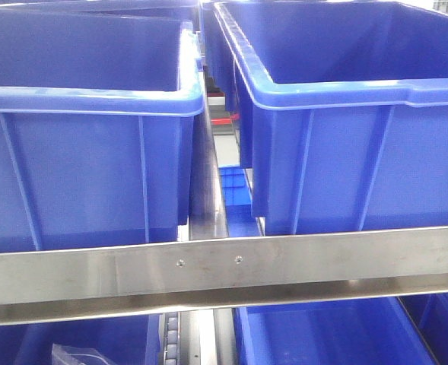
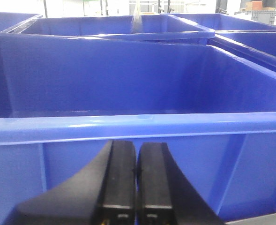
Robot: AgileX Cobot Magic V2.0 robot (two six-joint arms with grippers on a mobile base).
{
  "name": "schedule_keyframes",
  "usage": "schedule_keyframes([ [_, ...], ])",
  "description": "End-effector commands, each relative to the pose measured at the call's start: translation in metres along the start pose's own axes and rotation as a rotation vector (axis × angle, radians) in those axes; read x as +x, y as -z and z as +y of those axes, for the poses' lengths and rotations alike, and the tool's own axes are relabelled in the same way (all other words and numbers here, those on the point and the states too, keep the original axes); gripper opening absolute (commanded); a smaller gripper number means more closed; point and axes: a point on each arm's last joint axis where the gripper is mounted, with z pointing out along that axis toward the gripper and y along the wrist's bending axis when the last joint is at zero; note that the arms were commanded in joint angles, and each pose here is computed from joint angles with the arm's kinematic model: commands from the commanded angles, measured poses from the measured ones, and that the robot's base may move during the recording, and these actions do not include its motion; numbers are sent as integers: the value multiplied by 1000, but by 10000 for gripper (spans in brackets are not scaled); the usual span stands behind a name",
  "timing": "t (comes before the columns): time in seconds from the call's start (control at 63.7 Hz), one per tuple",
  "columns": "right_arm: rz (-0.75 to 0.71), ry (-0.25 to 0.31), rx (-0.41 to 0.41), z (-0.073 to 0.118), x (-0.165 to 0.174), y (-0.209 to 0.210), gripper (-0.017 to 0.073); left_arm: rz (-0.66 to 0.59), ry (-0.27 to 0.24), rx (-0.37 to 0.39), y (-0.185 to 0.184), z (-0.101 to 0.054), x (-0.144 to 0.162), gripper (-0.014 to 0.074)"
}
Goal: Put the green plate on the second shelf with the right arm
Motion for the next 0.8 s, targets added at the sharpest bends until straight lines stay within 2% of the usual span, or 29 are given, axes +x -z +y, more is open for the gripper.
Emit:
schedule_keyframes([
  [0.0, -6, -19, 0, -1, 1, -19, 56, -67, 5, 0, 0, 0, 4, 130],
  [0.094, 91, -39, 20, -4, 19, -28, 56, -67, 5, 0, 0, 0, 4, 130],
  [0.361, 264, -44, 52, -12, 64, -50, 56, -67, 5, 0, 0, 0, 4, 130],
  [0.675, 401, -66, 82, -22, 115, -116, 63, -67, 5, 0, 0, 0, 4, 130],
  [0.722, 416, -80, 88, -24, 121, -126, 83, -67, 5, 0, 0, 0, 4, 130],
  [0.785, 448, -114, 104, -26, 130, -137, 158, -67, 5, 0, 0, 0, 4, 130],
])
